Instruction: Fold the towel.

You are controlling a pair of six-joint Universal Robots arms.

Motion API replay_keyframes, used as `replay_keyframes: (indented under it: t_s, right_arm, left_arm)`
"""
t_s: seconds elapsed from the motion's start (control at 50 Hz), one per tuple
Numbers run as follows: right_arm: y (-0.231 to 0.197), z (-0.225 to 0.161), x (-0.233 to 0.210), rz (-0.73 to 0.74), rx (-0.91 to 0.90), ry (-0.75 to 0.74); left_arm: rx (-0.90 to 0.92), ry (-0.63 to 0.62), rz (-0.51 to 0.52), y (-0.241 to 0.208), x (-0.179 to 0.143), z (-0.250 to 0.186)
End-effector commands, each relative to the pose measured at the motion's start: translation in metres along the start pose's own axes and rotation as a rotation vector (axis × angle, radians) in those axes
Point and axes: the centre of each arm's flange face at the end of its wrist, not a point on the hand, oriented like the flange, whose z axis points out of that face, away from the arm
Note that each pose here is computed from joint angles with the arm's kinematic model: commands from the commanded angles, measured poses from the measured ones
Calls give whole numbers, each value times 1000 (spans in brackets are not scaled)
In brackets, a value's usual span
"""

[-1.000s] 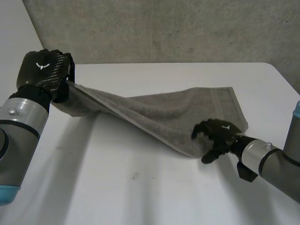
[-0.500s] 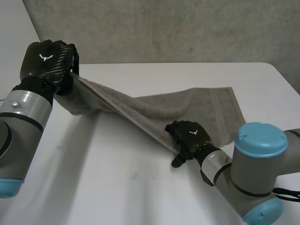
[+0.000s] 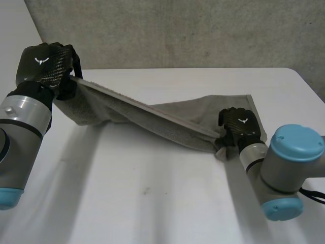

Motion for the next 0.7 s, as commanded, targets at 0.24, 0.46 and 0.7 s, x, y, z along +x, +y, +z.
replay_keyframes:
  t_s: [0.24, 0.46, 0.7]
  right_arm:
    - [-56, 5, 51, 58, -52, -137]
    - [-213, -43, 77, -108, 187, -111]
    - [-234, -53, 84, -295, 30, -161]
  left_arm:
    - [-34, 8, 5, 5, 1, -3]
    - [114, -6, -4, -67, -8, -17]
    - [-39, 9, 13, -64, -12, -12]
